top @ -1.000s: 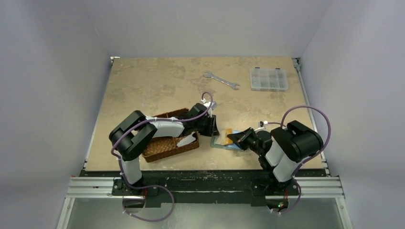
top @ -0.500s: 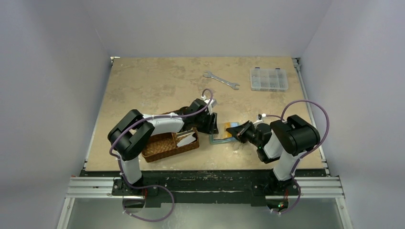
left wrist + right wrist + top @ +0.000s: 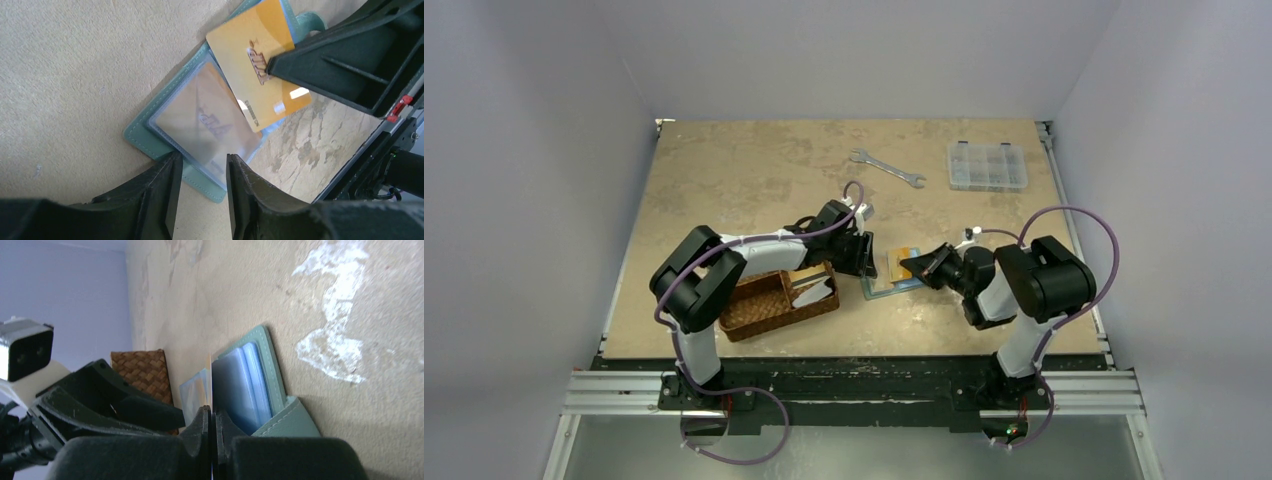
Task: Put the credit cards into the card holder
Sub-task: Insert the credit card into the card holder.
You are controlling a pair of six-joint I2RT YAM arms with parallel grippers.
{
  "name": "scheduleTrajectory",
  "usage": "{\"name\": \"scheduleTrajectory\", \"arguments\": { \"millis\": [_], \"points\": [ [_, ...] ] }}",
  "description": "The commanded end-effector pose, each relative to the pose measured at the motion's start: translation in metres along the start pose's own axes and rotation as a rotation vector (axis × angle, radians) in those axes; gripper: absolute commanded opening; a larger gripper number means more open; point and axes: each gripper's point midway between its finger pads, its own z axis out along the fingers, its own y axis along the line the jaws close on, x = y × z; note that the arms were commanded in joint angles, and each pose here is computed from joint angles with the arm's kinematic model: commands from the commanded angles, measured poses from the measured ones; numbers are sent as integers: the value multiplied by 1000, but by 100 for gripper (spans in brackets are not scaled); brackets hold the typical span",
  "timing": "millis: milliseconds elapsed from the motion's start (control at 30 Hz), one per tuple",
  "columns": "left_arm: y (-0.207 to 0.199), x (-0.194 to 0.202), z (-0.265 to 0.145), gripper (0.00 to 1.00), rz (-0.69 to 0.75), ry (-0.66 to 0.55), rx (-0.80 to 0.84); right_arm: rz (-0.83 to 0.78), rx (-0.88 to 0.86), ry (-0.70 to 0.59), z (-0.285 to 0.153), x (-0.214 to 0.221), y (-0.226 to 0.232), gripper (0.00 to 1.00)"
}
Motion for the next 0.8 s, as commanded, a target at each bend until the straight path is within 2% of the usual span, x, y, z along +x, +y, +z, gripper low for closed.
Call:
{"name": "scheduleTrajectory", "arguments": {
  "millis": [0, 133, 267, 400, 767],
  "points": [
    [-5, -4, -7, 42, 19, -19, 21, -85, -77, 49, -9, 10, 12, 0],
    [-1, 4, -8, 41, 15, -9, 10, -133, -65, 46, -13, 12, 7, 0],
    [5, 16, 1, 29, 4, 31, 2, -121, -79, 70, -14, 17, 5, 0],
    [7, 20, 7, 23, 2, 36, -13, -92, -74, 76, -18, 23, 0, 0],
    [19, 28, 15, 18, -7, 56, -55, -62, -63, 98, -31, 35, -8, 0]
  ]
}}
